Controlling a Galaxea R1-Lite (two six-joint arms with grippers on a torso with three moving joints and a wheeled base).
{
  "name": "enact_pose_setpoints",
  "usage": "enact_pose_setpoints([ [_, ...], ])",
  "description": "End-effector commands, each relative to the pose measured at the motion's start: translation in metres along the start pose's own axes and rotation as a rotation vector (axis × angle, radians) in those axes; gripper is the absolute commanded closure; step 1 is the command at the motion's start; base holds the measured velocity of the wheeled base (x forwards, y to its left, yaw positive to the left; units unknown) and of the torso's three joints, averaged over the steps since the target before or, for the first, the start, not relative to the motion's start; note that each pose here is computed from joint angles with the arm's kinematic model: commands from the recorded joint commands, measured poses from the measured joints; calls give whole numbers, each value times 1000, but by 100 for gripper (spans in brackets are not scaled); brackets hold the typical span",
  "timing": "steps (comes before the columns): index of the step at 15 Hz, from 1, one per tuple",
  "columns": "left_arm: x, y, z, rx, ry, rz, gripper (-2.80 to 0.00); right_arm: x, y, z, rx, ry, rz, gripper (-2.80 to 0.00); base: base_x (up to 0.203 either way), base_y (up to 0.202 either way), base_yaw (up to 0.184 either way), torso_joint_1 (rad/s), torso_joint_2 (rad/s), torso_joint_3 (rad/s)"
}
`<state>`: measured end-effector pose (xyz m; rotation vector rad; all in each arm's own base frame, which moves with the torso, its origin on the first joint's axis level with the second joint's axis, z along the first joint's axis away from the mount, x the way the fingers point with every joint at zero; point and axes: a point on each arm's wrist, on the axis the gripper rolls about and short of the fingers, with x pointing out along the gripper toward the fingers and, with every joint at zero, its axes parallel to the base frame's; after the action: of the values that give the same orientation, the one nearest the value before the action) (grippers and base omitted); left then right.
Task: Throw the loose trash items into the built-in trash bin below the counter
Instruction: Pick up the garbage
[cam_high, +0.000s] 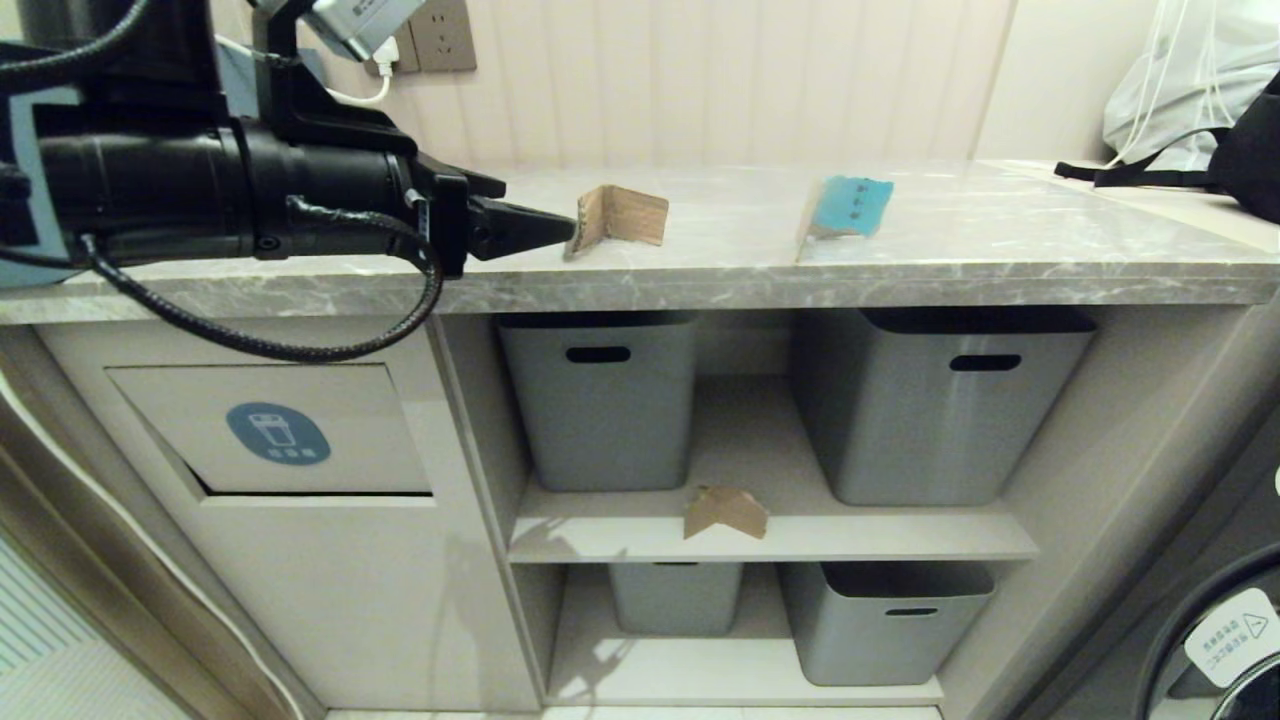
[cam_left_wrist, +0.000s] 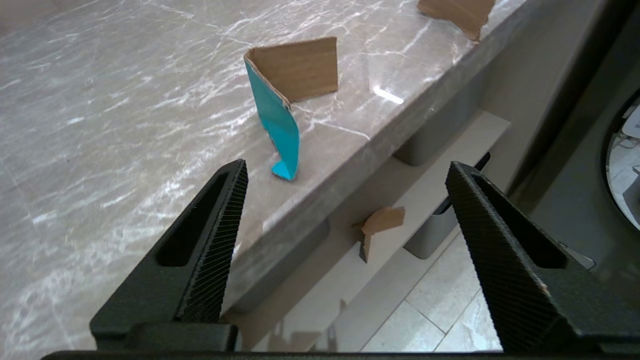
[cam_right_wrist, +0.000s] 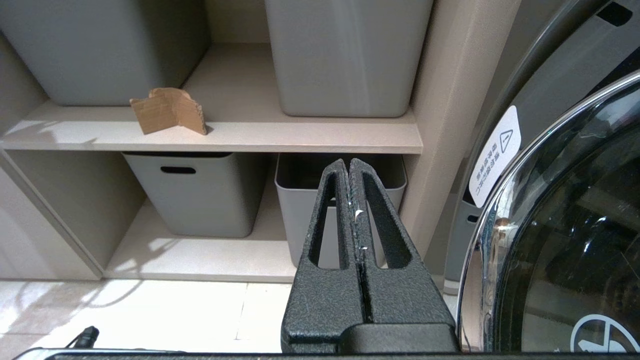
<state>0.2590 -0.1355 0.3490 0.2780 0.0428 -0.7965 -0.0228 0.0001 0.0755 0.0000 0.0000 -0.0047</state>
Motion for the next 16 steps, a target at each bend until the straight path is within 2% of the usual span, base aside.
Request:
enact_pose_setpoints([
  [1,14,3,-3,-2,12,-5,-280,0,0,0,0,0,0,0,0,0,0,0,0,0],
  [7,67,22,-11,-2,29,44,-280,0,0,0,0,0,0,0,0,0,0,0,0,0],
  [14,94,30,-22,-6,44,57,-280,0,0,0,0,0,0,0,0,0,0,0,0,0],
  [15,95,31,-22,-6,42,58,0,0,0,0,0,0,0,0,0,0,0,0,0,0],
  [16,97,31,-21,-5,35,60,0,0,0,0,0,0,0,0,0,0,0,0,0,0],
])
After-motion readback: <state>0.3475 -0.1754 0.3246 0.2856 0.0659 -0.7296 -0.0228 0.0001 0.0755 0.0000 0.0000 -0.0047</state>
